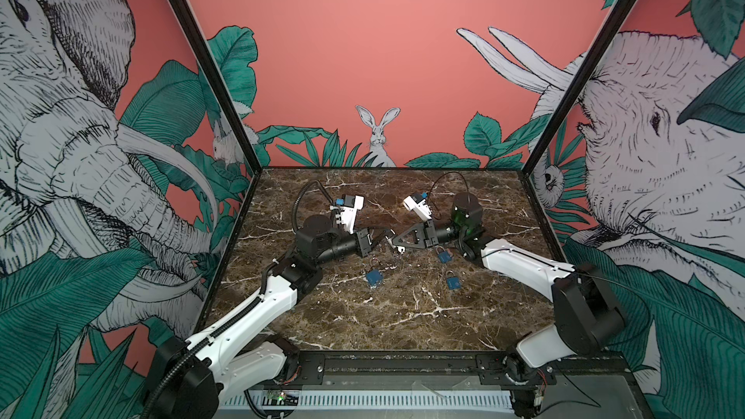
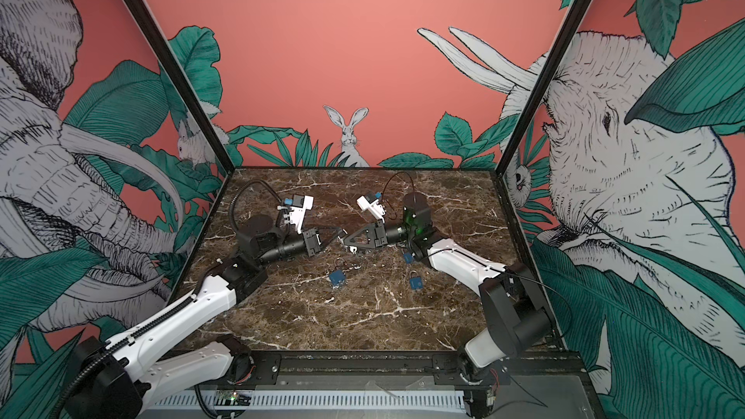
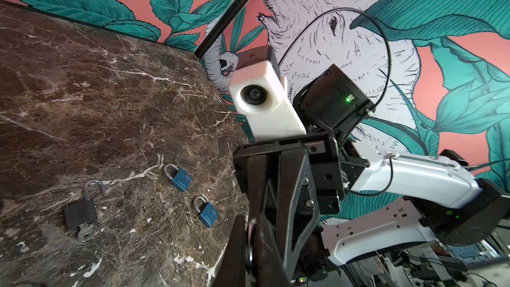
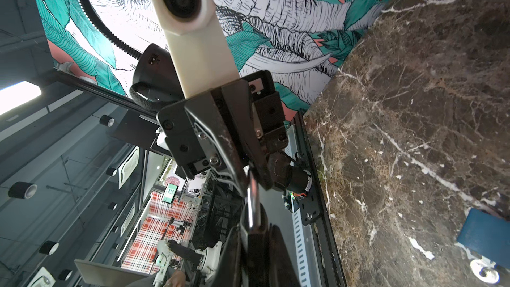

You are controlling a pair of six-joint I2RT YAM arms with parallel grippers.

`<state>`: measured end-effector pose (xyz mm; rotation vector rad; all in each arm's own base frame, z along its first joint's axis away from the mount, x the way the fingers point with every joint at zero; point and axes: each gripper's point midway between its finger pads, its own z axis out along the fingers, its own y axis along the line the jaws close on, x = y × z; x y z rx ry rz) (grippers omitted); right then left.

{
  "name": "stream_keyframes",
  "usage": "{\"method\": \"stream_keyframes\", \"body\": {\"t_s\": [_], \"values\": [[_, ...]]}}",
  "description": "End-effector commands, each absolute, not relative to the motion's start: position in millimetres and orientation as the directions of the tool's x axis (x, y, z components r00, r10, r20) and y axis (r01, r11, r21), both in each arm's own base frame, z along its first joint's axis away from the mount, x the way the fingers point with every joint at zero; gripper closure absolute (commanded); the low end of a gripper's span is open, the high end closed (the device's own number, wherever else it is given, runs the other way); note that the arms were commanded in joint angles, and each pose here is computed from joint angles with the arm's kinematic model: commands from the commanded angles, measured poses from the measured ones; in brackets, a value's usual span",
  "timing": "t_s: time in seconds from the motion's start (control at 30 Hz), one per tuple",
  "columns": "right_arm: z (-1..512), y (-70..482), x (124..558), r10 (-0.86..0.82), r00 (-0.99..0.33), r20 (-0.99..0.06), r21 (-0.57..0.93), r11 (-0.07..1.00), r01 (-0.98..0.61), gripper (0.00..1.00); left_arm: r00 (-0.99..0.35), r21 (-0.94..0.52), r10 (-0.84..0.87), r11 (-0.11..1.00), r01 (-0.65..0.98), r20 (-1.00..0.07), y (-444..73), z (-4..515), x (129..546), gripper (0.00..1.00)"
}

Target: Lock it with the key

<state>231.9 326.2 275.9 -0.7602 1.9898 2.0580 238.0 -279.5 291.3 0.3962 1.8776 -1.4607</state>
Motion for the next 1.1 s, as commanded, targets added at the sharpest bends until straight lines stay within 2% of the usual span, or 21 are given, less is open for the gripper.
{"method": "stream_keyframes", "body": {"t_s": [0.0,0.13,0.2,0.3,0.77,0.83,0.97,1.07], "values": [[305,323,273,0.018,-0.804,-0.594,0.804,0.002,-0.594,1.0,-0.784,-0.776,0.076,0.117,0.62,-0.616,-290,283,185,1.0],[291,321,268,-0.008,-0.804,-0.595,0.802,0.056,-0.595,1.0,-0.778,-0.77,0.084,0.11,0.629,-0.623,-291,294,194,1.0],[290,321,267,-0.01,-0.805,-0.593,0.804,0.058,-0.592,1.0,-0.778,-0.771,0.088,0.103,0.628,-0.622,-293,298,196,1.0],[288,321,267,-0.014,-0.807,-0.59,0.805,0.06,-0.59,1.0,-0.777,-0.771,0.09,0.099,0.629,-0.623,-294,300,198,0.93],[291,324,271,-0.008,-0.813,-0.583,0.811,0.053,-0.582,1.0,-0.78,-0.771,0.081,0.12,0.625,-0.62,-294,296,203,0.84],[291,324,271,-0.009,-0.814,-0.581,0.813,0.05,-0.58,1.0,-0.782,-0.772,0.08,0.122,0.623,-0.619,-294,296,204,0.87],[291,326,270,-0.014,-0.814,-0.581,0.812,0.046,-0.581,1.0,-0.782,-0.771,0.074,0.134,0.623,-0.619,-295,293,207,1.0],[290,327,269,-0.023,-0.814,-0.58,0.813,0.044,-0.58,1.0,-0.782,-0.771,0.064,0.14,0.622,-0.619,-295,292,211,1.0]]}}
